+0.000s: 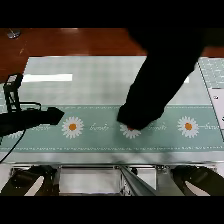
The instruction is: Fold the shirts.
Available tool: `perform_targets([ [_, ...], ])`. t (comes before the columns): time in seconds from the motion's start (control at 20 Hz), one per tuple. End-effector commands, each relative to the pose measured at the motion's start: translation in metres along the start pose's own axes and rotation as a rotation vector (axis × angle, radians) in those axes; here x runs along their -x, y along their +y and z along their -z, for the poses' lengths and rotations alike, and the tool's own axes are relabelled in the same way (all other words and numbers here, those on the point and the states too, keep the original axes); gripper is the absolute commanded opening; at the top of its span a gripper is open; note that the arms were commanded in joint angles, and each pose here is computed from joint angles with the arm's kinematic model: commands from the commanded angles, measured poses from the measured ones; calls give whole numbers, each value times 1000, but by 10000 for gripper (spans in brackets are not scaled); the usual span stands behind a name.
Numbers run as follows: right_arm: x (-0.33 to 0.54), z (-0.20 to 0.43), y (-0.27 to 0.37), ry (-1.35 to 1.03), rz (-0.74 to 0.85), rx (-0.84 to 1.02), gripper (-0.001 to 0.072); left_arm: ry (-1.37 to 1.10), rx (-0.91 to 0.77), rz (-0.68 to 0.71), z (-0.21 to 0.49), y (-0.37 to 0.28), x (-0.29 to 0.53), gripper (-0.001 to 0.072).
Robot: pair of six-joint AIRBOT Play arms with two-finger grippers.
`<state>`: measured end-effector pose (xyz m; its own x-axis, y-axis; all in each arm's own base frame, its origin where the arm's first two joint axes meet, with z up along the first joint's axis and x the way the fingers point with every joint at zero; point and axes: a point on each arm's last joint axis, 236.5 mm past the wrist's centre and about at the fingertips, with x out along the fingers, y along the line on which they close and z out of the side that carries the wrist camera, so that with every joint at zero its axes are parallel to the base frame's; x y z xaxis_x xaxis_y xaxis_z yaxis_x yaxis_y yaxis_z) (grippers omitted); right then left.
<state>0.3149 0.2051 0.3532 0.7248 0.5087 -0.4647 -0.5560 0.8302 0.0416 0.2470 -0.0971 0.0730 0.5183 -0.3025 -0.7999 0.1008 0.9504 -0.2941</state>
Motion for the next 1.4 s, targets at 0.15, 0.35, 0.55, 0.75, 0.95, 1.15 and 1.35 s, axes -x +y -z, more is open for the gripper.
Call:
perform_targets([
  [0.15, -171, 172, 106, 516, -311, -144, 29, -1, 7, -3, -6, 2, -11, 703],
  [0.35, -229, 270, 157, 761, -390, -215, 51, 28, -4, -14, -3, 5, -19, 703],
  [0.55, -225, 292, 134, 869, -346, -232, 617, 53, 4, -11, 1, 4, -22, 703],
  [0.75, -163, 238, -29, 762, -18, -244, 617, 171, 6, -28, 30, 9, -21, 702],
  [0.95, -63, 279, -163, 649, 301, -550, 617, 334, 149, 35, 90, 6, -65, 702],
  [1.15, -35, 387, -139, 592, 275, -878, 616, 344, 404, 300, 102, -40, -106, 702],
  [1.35, -37, 447, -96, 650, 213, -995, 616, 260, 435, 526, 57, -86, -114, 702],
])
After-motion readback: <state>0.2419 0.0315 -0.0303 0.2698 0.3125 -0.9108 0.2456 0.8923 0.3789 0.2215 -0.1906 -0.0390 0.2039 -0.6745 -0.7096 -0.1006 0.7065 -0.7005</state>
